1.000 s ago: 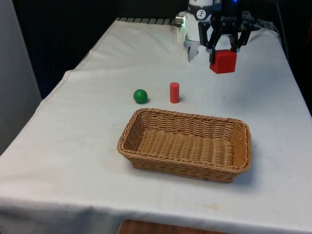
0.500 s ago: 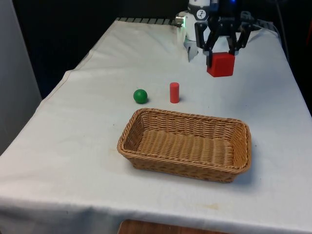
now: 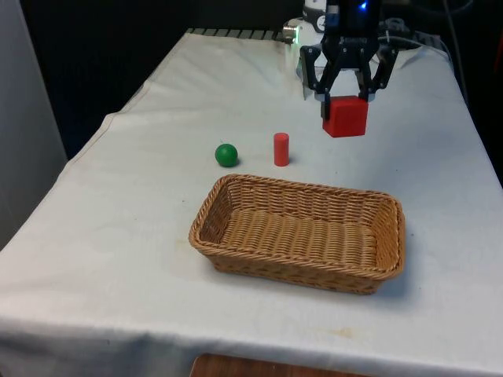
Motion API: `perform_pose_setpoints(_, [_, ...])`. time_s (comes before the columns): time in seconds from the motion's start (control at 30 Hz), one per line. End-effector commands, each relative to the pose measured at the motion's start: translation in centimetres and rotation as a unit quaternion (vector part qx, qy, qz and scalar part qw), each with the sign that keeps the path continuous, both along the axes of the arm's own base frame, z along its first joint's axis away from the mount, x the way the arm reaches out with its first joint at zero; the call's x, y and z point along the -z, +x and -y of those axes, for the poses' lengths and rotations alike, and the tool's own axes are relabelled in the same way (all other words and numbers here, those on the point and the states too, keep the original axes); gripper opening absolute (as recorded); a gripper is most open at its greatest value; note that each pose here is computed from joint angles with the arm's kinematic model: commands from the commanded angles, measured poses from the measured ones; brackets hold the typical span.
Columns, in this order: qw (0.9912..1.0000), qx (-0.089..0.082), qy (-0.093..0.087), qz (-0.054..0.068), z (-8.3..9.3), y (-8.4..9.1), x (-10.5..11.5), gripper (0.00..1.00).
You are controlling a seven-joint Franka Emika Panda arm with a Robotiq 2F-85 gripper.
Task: Pick up the object to the left of the cylinder and place it into the basket.
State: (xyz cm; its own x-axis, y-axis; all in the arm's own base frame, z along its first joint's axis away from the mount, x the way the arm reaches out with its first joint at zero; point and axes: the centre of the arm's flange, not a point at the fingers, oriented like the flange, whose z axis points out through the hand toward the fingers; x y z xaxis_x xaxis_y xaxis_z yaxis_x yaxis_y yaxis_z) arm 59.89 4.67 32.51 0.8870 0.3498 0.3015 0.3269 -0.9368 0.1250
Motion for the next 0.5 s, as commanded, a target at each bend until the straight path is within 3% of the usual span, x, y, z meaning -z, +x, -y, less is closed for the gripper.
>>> perform_pose_setpoints(0.0, [0.99997,-0.002,0.007,-0.003,0.1,0.3,-0.1,0.02])
perform_pose_setpoints(0.03, [1.0,0.0,0.0,0.0,0.1,0.2,0.1,0.02])
perform_pose_setpoints(0.07, [0.99997,-0.001,0.007,-0.002,0.3,0.7,0.1,0.02])
perform_pose_setpoints(0.33, [0.99996,0.008,0.004,0.001,1.6,2.0,0.8,0.02])
perform_pose_setpoints(0.47, [0.99988,0.01,0.012,0.0,2.3,3.2,1.6,0.02])
